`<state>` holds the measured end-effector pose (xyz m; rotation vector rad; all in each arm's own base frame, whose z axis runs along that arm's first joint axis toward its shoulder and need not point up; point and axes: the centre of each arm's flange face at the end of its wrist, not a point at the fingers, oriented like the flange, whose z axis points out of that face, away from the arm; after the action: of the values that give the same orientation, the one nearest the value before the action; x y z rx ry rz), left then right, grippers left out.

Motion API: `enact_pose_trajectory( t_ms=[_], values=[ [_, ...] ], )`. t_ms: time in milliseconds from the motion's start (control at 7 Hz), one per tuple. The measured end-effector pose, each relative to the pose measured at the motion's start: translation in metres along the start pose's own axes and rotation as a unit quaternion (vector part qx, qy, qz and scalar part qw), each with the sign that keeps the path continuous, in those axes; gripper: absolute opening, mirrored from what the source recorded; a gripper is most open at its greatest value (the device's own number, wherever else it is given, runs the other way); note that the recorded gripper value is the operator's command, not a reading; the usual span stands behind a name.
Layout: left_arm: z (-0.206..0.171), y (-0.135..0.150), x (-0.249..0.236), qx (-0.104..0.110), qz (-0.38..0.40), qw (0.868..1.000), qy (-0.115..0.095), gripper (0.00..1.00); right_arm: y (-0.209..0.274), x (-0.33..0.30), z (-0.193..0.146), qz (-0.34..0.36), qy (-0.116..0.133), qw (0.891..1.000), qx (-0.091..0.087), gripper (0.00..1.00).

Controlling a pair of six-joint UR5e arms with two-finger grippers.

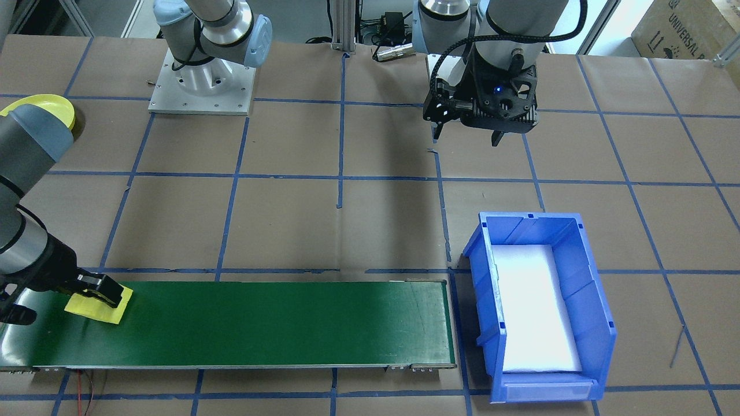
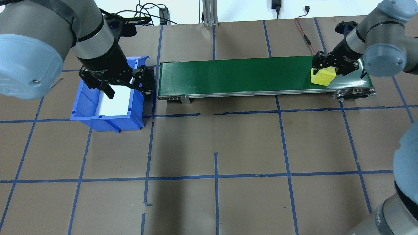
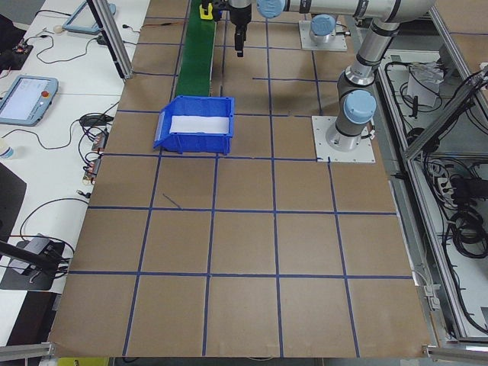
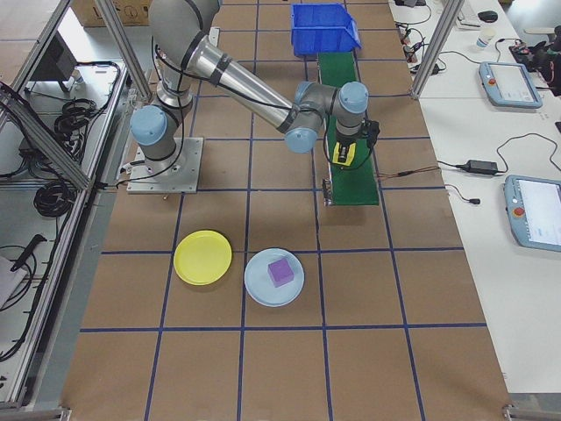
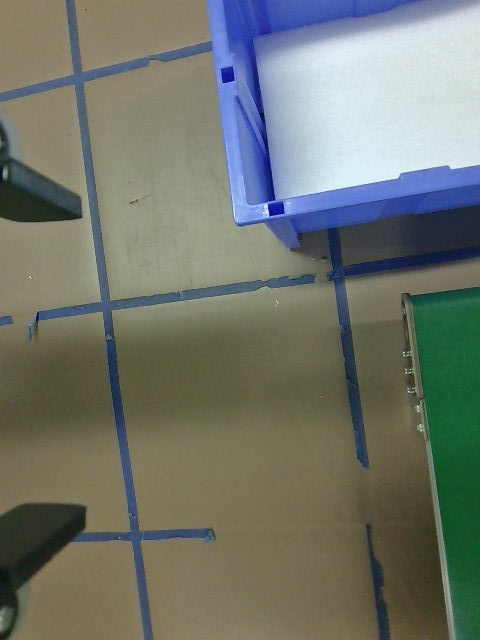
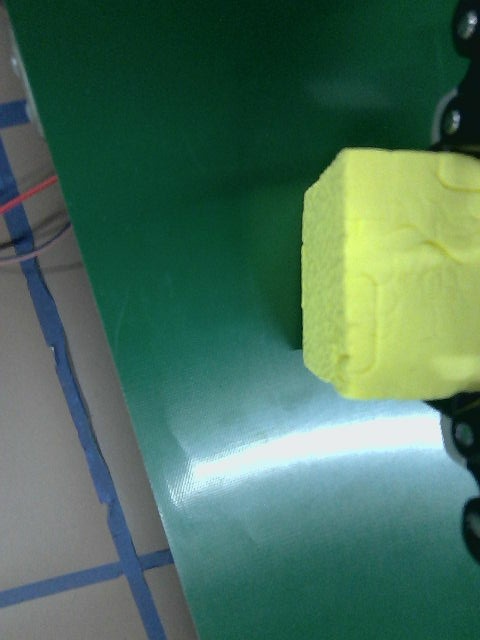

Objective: Move block left to right into plate

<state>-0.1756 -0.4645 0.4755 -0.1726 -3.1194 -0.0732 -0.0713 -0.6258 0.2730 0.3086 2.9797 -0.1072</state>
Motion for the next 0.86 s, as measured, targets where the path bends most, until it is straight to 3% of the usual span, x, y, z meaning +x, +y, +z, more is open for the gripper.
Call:
enact_pose_trajectory(
  t_ms=[571,857],
  values=[
    [0.000,0.000,0.000,0.001,0.000,1.000,0.000,1.00,0.083,0.160,-0.112,-0.025,0.048,0.997,-0.050,0.23],
    [0.000,0.000,0.000,0.000,0.000,1.000,0.000,1.00,0.152,0.256,-0.130,-0.025,0.058,0.994,-0.086,0.23]
  ],
)
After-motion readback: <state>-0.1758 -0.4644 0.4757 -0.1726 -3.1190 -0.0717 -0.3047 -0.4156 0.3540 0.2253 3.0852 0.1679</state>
